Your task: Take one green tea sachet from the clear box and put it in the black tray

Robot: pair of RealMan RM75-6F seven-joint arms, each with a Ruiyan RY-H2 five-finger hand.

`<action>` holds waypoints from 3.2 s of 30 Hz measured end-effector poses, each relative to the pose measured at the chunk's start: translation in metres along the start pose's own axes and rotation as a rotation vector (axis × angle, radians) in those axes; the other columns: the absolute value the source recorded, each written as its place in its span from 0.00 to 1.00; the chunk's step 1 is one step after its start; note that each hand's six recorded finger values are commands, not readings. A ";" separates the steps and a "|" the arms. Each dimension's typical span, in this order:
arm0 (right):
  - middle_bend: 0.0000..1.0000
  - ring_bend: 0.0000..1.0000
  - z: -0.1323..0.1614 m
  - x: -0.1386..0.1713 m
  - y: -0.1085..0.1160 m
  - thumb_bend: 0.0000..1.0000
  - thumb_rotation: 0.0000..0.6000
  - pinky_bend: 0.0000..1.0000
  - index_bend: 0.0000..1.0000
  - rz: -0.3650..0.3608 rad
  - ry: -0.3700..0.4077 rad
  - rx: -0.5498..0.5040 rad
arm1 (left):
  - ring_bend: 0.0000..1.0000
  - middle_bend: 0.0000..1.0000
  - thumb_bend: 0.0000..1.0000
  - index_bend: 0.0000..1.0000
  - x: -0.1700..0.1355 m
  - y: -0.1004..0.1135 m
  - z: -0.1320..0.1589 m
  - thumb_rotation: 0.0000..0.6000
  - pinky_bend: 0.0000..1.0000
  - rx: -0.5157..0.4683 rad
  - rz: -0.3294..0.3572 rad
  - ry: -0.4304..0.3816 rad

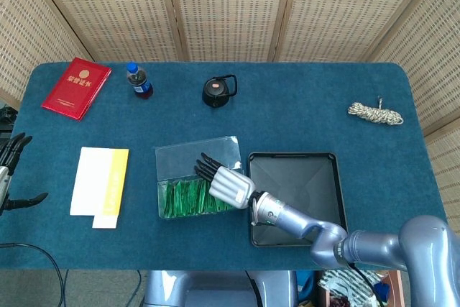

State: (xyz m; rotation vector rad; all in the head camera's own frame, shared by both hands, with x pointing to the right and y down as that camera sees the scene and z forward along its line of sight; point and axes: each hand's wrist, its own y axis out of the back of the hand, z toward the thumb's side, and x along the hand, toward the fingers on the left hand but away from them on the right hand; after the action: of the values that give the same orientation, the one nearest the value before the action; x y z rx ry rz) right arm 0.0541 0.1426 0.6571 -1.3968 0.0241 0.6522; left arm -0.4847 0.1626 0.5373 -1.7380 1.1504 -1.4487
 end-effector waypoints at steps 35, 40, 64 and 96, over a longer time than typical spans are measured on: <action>0.19 0.08 -0.011 0.020 0.019 0.55 1.00 0.00 0.69 -0.064 -0.016 0.036 | 0.00 0.00 0.10 0.00 -0.002 0.002 0.002 1.00 0.00 -0.010 0.002 -0.011; 0.19 0.08 -0.019 0.029 0.028 0.55 1.00 0.00 0.69 -0.074 -0.034 0.051 | 0.00 0.00 0.10 0.00 -0.003 0.002 0.003 1.00 0.00 -0.011 0.001 -0.017; 0.20 0.08 -0.069 0.080 0.064 0.55 1.00 0.01 0.69 -0.096 -0.136 0.138 | 0.00 0.00 0.10 0.00 -0.006 0.003 0.006 1.00 0.00 -0.010 0.005 -0.029; 0.10 0.12 -0.077 0.175 -0.044 0.33 1.00 0.03 0.25 0.118 -0.256 -0.048 | 0.00 0.00 0.10 0.00 -0.008 -0.001 0.008 1.00 0.00 -0.001 0.000 -0.033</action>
State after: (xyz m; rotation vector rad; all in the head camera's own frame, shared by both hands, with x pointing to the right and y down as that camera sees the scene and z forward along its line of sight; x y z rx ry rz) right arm 0.2451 0.1426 0.6132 -1.3561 -0.1135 0.9318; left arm -0.4769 0.1692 0.5323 -1.7556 1.1341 -1.4147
